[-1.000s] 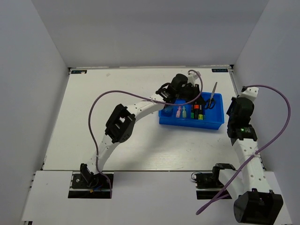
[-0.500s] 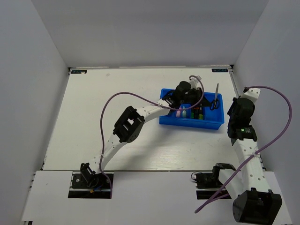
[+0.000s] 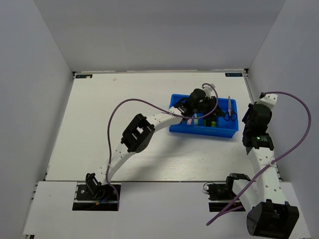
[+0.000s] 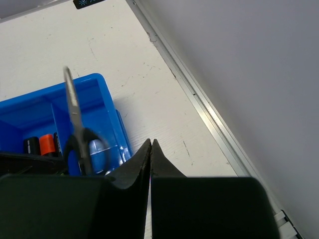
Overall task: Sort the stationery into containers
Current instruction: Place the stationery into the container
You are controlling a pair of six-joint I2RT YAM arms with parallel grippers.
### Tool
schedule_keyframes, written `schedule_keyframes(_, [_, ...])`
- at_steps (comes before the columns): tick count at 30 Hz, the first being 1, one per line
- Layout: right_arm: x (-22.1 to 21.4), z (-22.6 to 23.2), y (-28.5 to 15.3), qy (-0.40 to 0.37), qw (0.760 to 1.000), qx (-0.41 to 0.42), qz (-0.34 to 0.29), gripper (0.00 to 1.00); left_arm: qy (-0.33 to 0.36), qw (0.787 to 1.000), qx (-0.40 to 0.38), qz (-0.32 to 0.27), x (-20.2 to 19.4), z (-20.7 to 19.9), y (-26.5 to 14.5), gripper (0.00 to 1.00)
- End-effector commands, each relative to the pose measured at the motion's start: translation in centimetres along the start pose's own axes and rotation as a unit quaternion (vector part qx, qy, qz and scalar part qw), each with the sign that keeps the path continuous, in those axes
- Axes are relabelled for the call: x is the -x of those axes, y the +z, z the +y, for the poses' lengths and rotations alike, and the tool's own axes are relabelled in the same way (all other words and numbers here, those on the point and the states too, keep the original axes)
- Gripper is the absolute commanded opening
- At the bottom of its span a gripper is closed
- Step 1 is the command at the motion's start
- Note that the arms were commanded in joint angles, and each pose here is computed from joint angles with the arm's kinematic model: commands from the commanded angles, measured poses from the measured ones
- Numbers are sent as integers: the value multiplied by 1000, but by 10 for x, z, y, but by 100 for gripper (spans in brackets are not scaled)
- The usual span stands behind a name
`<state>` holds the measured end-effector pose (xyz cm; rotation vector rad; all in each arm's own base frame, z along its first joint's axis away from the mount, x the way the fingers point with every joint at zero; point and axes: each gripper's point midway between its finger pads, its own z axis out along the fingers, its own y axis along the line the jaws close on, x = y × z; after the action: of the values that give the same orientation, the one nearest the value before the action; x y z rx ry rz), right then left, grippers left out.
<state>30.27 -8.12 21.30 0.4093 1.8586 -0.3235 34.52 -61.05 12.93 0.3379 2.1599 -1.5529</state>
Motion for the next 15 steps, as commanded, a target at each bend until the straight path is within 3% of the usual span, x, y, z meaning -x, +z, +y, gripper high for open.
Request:
schedule_keyframes(1, [10,0,1,18,1000,0,-22,0,16,1000,-10,-21,19,-26,-6,32])
schedule_keyframes(5, [10,-2,1,19,1000,-3,-23,0,16,1000,-5,-21,19,-23,-5,48])
schedule_keyframes(6, [10,-2,1,19,1000,-4,-23,0,15,1000,-4,-21,19,-23,-5,47])
schedule_keyframes(11, [9,0,1,20,1000,3,-20,0,25,999,-18,-23,25,-35,-10,6])
schedule_keyframes(12, [9,0,1,20,1000,4,-20,0,30,999,-21,-23,26,-38,-11,2])
schedule_keyframes(15, [7,2,0,18,1000,14,-15,0,63,997,-31,-23,30,-62,-27,0])
